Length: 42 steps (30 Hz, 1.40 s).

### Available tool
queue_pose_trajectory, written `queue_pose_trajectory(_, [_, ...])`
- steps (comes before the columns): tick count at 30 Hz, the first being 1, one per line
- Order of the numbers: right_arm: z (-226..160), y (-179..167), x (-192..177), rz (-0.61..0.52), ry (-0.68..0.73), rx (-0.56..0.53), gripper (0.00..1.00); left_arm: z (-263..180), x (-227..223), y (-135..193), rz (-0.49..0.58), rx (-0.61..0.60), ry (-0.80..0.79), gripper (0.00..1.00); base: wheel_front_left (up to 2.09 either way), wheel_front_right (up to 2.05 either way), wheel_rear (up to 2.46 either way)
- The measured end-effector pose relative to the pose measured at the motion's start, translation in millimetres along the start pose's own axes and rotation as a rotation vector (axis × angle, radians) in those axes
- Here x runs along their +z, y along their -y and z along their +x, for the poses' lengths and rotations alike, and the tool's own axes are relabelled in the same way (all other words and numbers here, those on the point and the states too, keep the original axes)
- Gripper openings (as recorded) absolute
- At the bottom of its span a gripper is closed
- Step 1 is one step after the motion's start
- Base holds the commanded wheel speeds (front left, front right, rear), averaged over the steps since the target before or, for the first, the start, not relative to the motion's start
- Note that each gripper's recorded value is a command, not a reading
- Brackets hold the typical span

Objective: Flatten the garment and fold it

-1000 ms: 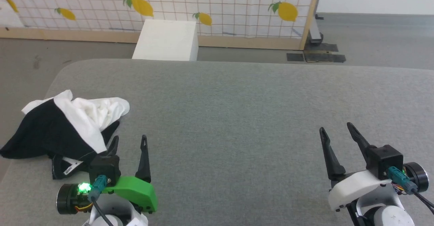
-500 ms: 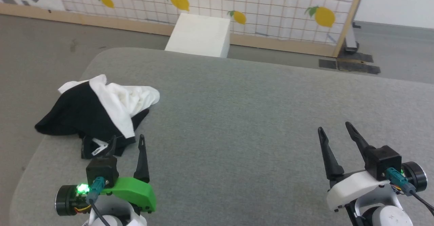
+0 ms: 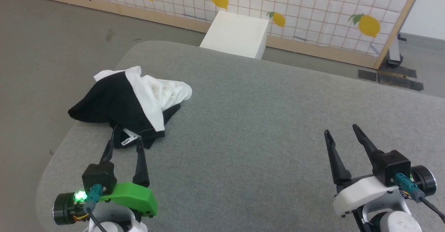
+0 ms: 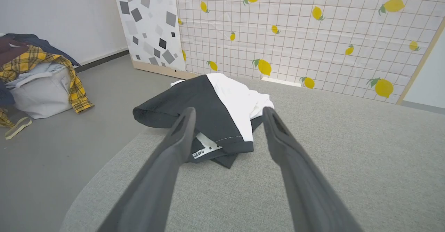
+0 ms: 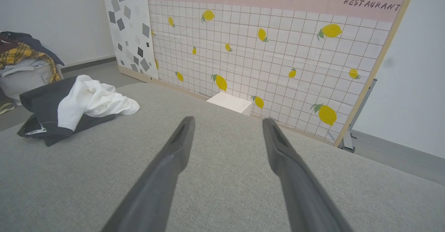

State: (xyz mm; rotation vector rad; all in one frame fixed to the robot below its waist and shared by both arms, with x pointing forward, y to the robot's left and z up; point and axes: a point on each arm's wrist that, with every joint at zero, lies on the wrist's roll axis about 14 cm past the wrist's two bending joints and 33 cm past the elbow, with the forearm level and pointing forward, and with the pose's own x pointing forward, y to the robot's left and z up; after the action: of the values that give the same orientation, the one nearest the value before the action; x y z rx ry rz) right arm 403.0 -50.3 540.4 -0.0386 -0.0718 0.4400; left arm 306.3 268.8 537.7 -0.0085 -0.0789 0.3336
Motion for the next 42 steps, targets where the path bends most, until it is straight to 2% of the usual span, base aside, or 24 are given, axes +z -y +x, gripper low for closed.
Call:
queue_pose_trajectory(32, [30, -56, -2, 0.014, 0.024, 0.173, 1.00, -44, -5, -70, -0.017, 0.247, 0.009, 1.00, -0.01, -0.01, -0.01])
queue_pose_trajectory(42, [35, -69, -1, 0.020, 0.034, 0.212, 1.00, -53, -4, -81, -0.033, 0.295, 0.021, 1.00, 0.00, 0.00, 0.00])
